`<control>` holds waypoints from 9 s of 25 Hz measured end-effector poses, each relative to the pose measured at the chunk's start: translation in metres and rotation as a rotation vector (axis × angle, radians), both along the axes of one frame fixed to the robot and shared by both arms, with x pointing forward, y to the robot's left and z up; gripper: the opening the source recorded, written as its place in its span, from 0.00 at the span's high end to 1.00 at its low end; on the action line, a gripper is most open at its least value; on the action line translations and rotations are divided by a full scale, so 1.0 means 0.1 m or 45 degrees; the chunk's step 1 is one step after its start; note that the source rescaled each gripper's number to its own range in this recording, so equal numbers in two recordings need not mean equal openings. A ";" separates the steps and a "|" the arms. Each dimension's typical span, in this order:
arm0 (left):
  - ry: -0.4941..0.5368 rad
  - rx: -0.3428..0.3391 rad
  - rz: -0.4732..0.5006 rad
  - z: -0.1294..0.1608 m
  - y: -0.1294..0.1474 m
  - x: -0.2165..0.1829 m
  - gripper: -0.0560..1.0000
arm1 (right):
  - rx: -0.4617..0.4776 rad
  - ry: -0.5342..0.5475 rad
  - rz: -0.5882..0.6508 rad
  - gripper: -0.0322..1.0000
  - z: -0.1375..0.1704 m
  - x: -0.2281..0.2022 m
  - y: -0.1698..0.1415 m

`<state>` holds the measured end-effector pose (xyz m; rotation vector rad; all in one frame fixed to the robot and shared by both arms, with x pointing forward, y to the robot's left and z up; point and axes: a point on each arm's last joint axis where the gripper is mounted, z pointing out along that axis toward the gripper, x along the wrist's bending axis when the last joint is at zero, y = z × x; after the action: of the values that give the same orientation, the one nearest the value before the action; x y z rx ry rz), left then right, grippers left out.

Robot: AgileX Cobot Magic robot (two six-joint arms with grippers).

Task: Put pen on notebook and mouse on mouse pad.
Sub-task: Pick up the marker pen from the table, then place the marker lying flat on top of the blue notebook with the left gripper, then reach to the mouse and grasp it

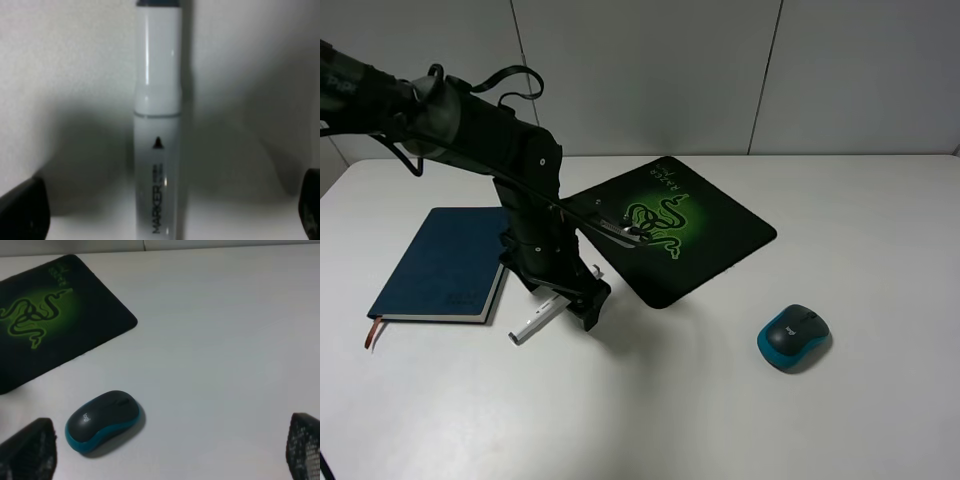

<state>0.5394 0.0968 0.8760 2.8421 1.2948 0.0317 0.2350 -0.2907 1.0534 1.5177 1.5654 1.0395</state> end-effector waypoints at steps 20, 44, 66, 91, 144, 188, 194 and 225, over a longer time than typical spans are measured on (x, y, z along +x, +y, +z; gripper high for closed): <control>0.002 0.010 -0.008 -0.03 0.00 0.01 0.43 | 0.000 0.000 0.000 0.00 0.00 0.00 0.00; 0.014 -0.003 0.017 0.02 0.00 -0.01 0.95 | 0.000 0.000 0.000 0.00 0.00 0.00 0.00; -0.008 -0.022 0.126 0.78 0.09 -0.14 0.95 | 0.000 0.000 0.000 0.00 0.00 0.00 0.00; -0.005 -0.020 0.531 0.99 1.00 0.19 0.95 | 0.000 0.000 0.000 0.00 0.00 0.00 0.00; -0.037 -0.010 0.802 0.34 1.67 0.59 0.87 | 0.000 0.000 0.000 0.00 0.00 0.00 0.00; -0.069 -0.026 0.813 0.86 1.69 0.43 0.00 | 0.000 0.000 0.000 0.00 0.00 0.00 0.00; -0.081 -0.031 0.818 1.29 1.72 0.21 0.00 | 0.000 0.000 0.000 0.00 0.00 0.00 0.00; -0.775 -0.337 0.662 2.36 1.99 -2.57 0.00 | 0.000 0.000 0.000 0.00 0.00 0.00 0.00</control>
<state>0.2828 0.2957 1.1118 1.9694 1.6548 0.6202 0.2350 -0.2907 1.0534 1.5177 1.5654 1.0395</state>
